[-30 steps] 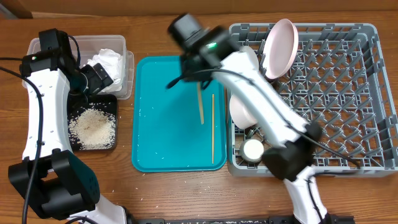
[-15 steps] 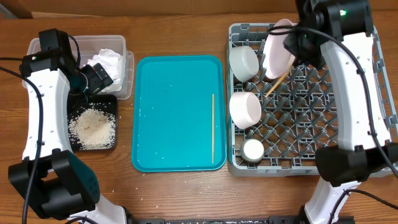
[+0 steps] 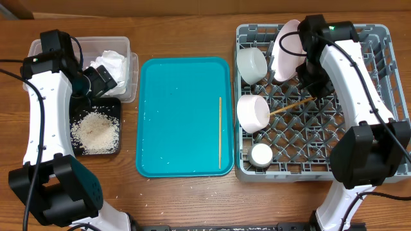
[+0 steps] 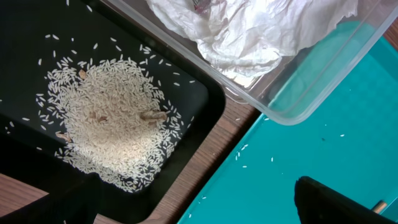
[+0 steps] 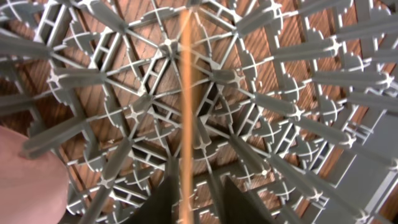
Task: Sort waste into correct bins and load items into the dishwasher
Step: 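Carry one chopstick into the dish rack and lay it down, then return the right gripper to the tray and grasp the second chopstick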
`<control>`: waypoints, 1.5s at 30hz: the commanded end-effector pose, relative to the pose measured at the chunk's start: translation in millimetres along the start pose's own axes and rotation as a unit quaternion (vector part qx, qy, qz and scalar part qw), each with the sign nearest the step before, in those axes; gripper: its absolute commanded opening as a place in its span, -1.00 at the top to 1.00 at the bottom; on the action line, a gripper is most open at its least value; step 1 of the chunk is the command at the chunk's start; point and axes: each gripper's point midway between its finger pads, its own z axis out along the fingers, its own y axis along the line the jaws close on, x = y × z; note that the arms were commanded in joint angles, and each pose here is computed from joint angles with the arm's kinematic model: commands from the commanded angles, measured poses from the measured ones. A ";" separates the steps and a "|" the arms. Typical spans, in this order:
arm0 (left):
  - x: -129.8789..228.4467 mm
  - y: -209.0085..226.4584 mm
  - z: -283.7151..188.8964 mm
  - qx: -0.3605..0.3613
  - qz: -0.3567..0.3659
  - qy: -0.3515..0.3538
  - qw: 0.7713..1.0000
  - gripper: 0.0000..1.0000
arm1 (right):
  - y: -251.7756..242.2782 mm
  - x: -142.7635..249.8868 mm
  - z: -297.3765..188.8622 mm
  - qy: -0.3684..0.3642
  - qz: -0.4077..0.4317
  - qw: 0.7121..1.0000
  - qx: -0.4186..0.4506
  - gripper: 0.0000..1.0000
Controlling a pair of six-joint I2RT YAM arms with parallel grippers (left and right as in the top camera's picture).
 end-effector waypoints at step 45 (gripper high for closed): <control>0.8 -1.9 -6.0 0.005 0.009 -0.006 1.000 -1.00 | 108.8 277.5 7.7 -0.038 -0.590 0.789 -0.166 -0.72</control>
